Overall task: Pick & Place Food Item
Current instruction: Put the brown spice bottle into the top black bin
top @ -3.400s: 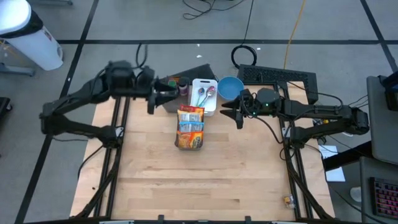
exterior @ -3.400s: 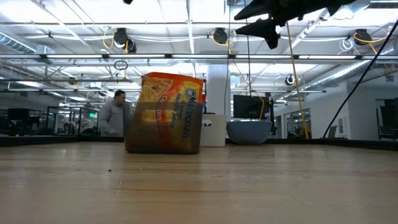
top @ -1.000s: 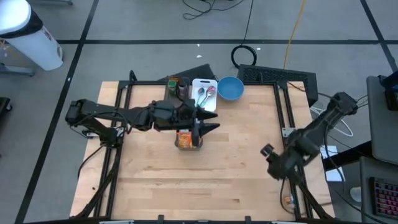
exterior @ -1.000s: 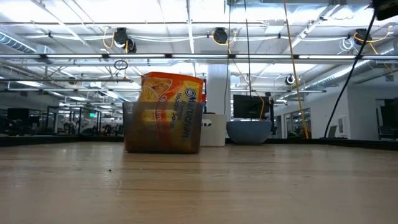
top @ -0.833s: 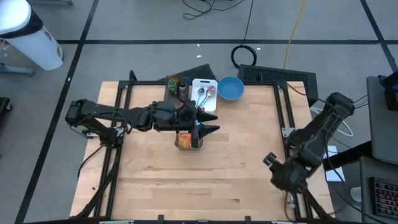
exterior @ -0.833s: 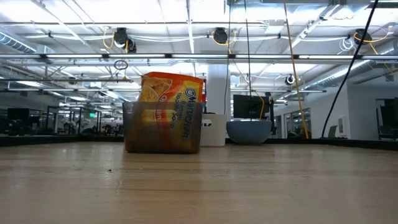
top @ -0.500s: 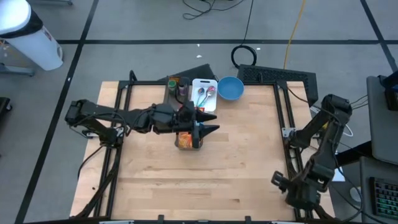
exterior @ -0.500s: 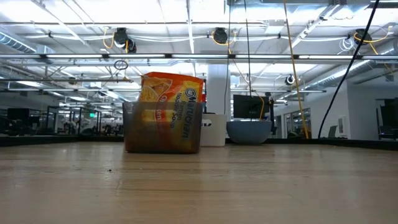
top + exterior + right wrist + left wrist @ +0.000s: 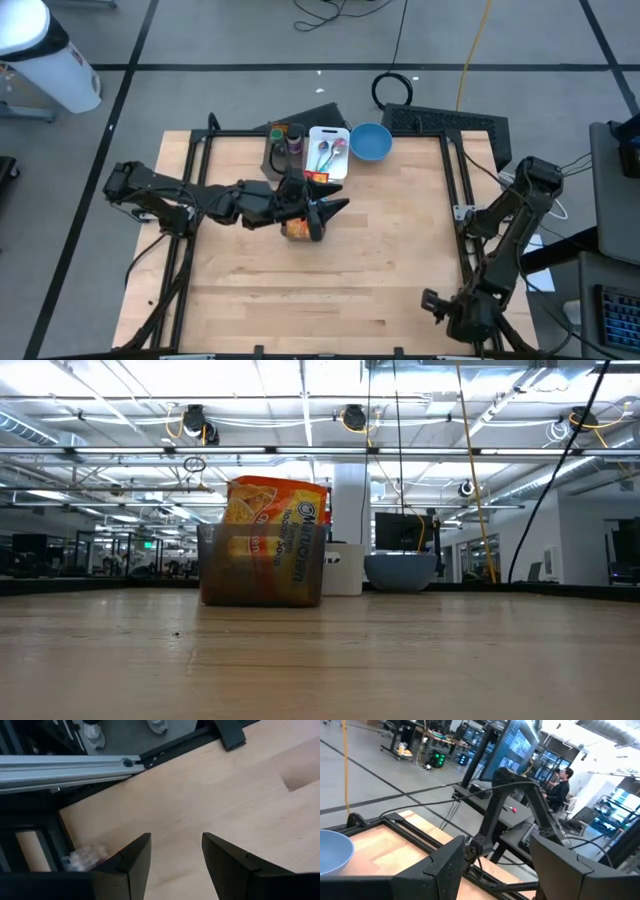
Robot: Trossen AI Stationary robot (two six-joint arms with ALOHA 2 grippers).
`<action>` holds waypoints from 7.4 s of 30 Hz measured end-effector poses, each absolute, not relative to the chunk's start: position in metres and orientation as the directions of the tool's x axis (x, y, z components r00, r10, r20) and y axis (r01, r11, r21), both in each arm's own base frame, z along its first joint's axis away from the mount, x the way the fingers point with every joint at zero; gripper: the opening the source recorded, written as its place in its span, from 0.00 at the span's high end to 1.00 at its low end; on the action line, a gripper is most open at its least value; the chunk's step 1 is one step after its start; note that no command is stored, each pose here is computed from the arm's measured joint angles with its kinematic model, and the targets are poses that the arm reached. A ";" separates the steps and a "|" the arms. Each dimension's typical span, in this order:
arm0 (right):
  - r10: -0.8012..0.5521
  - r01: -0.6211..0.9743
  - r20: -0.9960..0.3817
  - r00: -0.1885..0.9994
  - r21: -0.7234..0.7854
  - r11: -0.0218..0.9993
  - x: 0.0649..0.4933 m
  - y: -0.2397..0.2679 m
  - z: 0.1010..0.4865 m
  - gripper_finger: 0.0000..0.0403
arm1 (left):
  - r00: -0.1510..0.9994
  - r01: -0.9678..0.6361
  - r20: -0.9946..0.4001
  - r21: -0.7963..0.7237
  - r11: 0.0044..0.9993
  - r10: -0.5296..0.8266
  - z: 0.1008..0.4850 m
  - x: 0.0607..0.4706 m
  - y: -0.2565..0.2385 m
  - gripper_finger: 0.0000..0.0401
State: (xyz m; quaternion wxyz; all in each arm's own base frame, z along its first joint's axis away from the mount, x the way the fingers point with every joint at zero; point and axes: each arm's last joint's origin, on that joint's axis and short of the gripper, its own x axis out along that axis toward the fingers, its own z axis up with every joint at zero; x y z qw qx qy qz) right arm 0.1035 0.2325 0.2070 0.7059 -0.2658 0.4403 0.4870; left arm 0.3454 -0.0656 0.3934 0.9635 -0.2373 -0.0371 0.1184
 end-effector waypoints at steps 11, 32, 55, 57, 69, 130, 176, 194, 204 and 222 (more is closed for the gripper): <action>0.516 -0.929 -0.856 0.013 0.180 0.322 0.100 0.236 0.191 0.58 | 0.970 -0.221 -0.009 -0.457 0.862 0.244 0.391 0.344 -0.069 0.43; 0.456 -0.845 -0.862 -0.221 0.403 0.353 0.111 0.237 0.165 0.73 | 0.973 -0.232 -0.100 -0.438 0.868 0.209 0.381 0.344 -0.070 0.43; 0.282 -0.838 -0.936 -0.209 0.321 0.442 0.096 0.230 0.159 0.96 | 0.972 -0.236 -0.106 -0.437 0.868 0.211 0.381 0.344 -0.070 0.43; 0.232 -0.839 -0.955 -0.185 0.276 0.468 0.098 0.226 0.156 0.96 | 0.972 -0.236 -0.106 -0.437 0.868 0.211 0.381 0.344 -0.070 0.43; 0.099 -0.817 -0.992 -0.073 0.116 0.565 0.111 0.211 0.152 0.96 | 0.972 -0.236 -0.106 -0.437 0.868 0.211 0.381 0.344 -0.070 0.43; 0.429 -0.297 -0.481 0.765 0.328 0.897 0.229 0.127 0.269 0.28 | 0.902 -0.029 -0.350 -0.632 0.775 -0.252 0.332 0.341 -0.159 0.43; 0.439 -0.892 -0.790 0.427 -0.291 0.345 0.252 0.273 0.219 0.38 | 0.830 -0.216 -0.541 -0.536 0.816 -0.136 0.339 0.373 -0.194 0.43; 0.344 -0.949 -0.888 0.306 -0.312 0.039 0.266 0.277 0.165 0.38 | 0.845 -0.225 -0.523 -0.539 0.812 -0.113 0.349 0.371 -0.186 0.43; 0.332 -0.940 -0.880 0.340 -0.330 0.088 0.280 0.266 0.166 0.38 | 0.846 -0.228 -0.523 -0.534 0.814 -0.106 0.349 0.372 -0.183 0.43; 0.368 -0.980 -0.908 0.199 -0.177 0.092 0.279 0.264 0.149 0.45 | 0.847 -0.244 -0.523 -0.541 0.805 -0.095 0.349 0.374 -0.178 0.43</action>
